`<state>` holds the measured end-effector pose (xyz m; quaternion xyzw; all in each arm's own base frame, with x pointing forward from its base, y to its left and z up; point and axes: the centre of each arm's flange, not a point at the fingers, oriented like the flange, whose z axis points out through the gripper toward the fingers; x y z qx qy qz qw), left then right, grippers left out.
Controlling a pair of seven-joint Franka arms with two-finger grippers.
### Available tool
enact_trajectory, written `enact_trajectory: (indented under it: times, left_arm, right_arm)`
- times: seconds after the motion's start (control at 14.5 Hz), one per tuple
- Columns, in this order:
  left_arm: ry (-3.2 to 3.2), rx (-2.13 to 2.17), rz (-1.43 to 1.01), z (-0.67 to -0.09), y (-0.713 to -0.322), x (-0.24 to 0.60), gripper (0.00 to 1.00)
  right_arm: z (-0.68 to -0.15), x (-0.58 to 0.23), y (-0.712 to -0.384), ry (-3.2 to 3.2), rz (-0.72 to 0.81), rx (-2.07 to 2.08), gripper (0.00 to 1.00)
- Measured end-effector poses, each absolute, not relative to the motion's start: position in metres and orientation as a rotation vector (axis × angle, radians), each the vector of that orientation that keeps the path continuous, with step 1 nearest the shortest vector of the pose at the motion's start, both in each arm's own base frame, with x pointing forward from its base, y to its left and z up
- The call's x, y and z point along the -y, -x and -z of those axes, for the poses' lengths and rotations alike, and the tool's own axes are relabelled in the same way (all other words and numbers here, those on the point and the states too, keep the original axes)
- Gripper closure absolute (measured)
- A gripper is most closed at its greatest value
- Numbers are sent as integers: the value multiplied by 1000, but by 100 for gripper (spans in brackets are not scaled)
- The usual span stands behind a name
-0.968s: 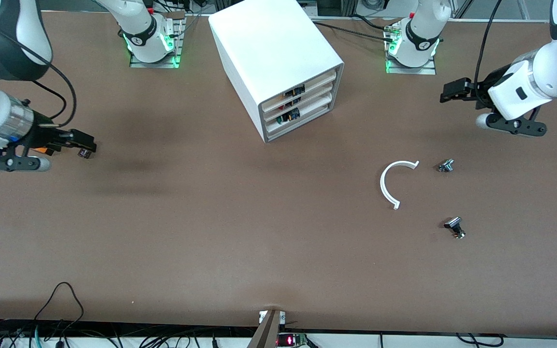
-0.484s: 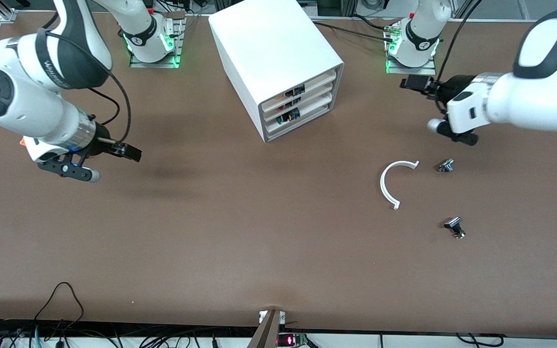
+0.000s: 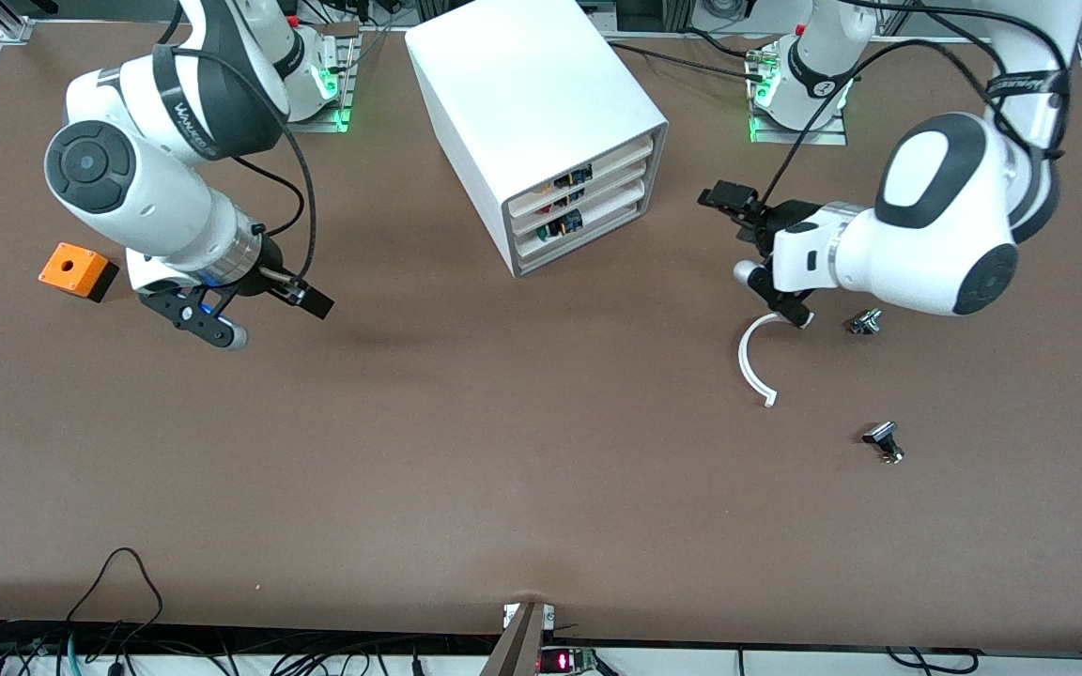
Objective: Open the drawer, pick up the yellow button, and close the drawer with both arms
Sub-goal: 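Move the left gripper to the drawer handle while the right gripper rises, then grasp the drawer handle with the left gripper and pull it outward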
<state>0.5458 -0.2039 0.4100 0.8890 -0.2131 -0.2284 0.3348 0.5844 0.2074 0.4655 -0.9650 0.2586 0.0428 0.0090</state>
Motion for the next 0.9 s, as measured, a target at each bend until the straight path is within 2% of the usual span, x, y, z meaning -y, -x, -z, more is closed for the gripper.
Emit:
enact_trajectory:
  times: [0.41, 0.55, 0.62, 0.9]
  left_arm:
    - [-2087, 533, 419, -348, -526, 219, 3]
    - [-1996, 501, 373, -320, -510, 215, 10]
    - [-1959, 485, 370, -307, -500, 215, 10]
    - [-1922, 478, 383, -299, -477, 220, 13]
  right_arm:
    - [-472, -236, -577, 2984, -120, -904, 0]
    - [-477, -245, -577, 2965, -116, -914, 0]
    - [-478, -248, -577, 2949, -122, -938, 0]
    - [-485, -259, -580, 2906, -121, -982, 0]
